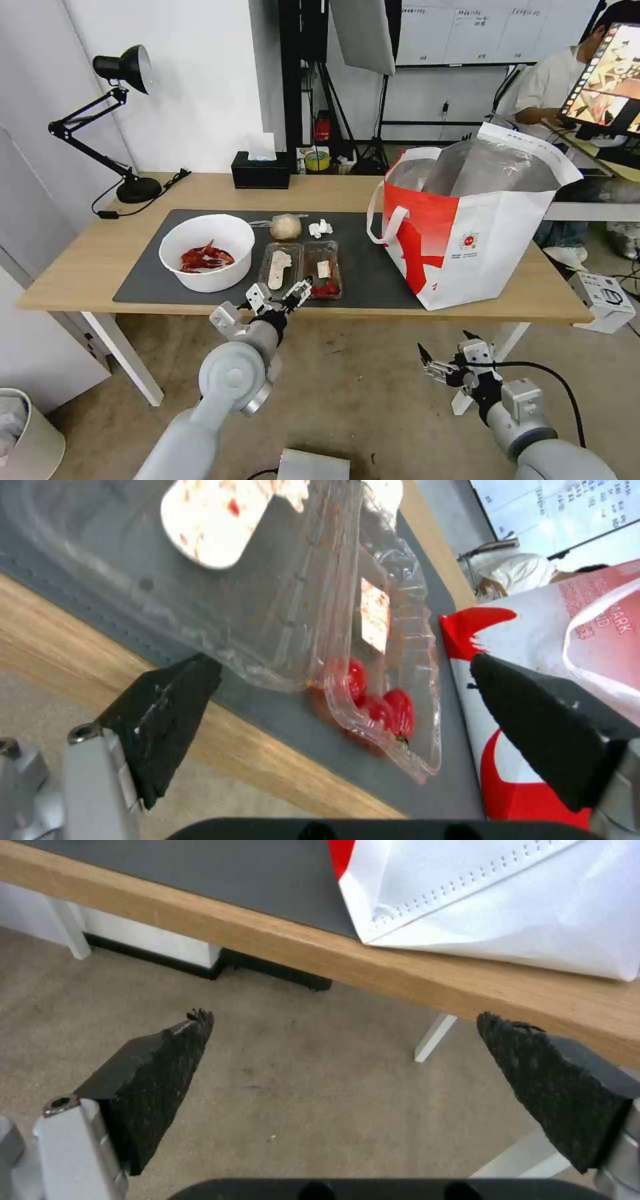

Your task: Pick up the trash from the table and place it into the takeout bag.

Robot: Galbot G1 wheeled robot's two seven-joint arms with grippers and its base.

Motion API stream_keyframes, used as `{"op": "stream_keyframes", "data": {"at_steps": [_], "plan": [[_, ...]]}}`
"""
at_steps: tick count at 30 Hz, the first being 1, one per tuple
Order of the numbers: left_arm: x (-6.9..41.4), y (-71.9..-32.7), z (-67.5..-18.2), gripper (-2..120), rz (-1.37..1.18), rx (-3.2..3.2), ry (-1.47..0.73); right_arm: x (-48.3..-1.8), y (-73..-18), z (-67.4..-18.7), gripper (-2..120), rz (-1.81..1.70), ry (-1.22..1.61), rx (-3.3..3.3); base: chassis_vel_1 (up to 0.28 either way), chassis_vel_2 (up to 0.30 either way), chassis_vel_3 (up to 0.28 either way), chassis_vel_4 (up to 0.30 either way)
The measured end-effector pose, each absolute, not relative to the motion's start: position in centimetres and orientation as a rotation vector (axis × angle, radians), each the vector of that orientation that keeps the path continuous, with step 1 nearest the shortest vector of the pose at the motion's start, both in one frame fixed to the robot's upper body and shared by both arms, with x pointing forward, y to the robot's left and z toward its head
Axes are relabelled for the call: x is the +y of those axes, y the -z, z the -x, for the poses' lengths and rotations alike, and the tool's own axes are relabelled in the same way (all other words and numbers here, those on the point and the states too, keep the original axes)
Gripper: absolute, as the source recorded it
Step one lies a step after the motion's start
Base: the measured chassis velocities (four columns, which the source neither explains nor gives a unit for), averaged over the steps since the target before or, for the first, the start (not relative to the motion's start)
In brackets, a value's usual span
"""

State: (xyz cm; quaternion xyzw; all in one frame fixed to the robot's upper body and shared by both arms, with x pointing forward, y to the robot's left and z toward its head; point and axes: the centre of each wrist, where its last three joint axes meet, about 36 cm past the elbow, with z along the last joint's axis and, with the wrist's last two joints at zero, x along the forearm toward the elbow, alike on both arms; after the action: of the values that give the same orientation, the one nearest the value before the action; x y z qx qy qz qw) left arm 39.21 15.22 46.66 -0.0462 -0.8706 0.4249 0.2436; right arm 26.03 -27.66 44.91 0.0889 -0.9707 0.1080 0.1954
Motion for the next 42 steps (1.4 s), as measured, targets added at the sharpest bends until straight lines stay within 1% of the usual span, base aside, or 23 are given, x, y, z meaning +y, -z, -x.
{"op": "stream_keyframes", "data": {"at_steps": [19, 42], "plan": [[15.7, -46.9, -39.3, 100, 0.073, -2.428, -1.192, -27.4, -44.2, -26.0, 100, -0.246, -0.300, -2.709, 0.000, 0.000, 0.000, 0.000], [16.4, -48.9, -38.7, 100, 0.140, -2.500, -1.230, -27.0, -43.7, -25.8, 100, -0.250, -0.293, -2.704, 0.000, 0.000, 0.000, 0.000]]}}
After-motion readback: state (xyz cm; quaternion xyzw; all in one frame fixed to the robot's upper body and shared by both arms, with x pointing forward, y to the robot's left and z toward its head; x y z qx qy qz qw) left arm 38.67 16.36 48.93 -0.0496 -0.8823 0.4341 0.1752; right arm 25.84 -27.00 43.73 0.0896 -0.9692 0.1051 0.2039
